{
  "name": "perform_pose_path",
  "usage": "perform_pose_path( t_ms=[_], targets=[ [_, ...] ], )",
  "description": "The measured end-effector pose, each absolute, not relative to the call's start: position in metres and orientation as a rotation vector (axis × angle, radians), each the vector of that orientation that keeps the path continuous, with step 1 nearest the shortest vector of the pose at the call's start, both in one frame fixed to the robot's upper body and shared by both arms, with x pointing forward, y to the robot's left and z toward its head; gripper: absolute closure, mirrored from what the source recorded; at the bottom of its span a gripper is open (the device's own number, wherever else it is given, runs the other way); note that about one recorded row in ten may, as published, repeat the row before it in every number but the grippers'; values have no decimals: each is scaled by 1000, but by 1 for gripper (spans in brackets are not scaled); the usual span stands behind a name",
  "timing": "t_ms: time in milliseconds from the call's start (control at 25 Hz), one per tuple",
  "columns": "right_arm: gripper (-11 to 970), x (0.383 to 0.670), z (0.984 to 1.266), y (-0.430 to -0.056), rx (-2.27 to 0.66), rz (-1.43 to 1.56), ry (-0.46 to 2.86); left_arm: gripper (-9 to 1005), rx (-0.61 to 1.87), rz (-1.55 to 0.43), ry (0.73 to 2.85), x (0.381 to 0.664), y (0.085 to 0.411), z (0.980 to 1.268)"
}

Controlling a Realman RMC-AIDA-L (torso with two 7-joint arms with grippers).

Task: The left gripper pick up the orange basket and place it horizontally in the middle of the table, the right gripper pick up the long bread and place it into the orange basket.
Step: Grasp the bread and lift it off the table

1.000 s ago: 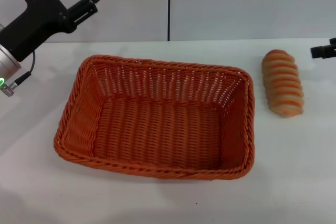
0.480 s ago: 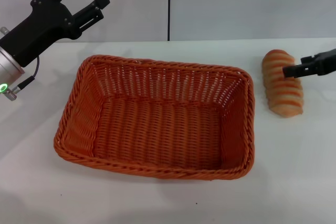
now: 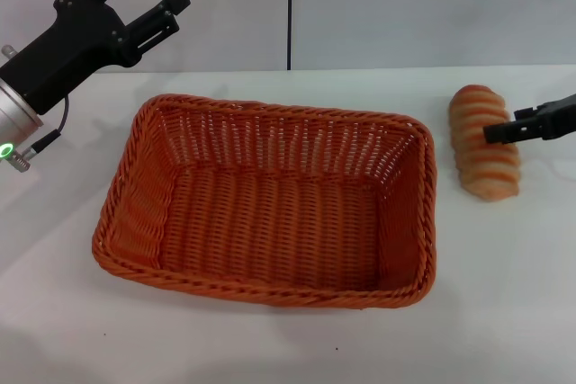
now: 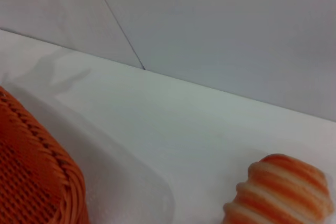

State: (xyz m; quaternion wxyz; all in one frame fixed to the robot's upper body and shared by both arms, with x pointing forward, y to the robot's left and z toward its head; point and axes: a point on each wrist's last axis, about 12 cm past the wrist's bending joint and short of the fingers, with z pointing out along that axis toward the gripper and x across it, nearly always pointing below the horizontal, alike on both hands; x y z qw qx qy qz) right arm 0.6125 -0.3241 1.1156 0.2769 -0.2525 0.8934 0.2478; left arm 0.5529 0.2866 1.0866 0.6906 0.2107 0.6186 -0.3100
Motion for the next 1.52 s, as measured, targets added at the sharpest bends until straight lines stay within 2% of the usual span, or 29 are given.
perform_pose_path(
  t_ms=[1040, 1280, 1520],
  targets=[
    [186, 611, 1100, -306, -742, 634, 2445, 167, 458, -701, 1384, 550, 290, 1086],
    [303, 608, 1102, -305, -752, 627, 2421, 167, 457, -700, 1382, 549, 291, 1086],
    [372, 609, 1104, -306, -743, 625, 2414, 167, 456, -699, 1382, 549, 291, 1086]
  ],
)
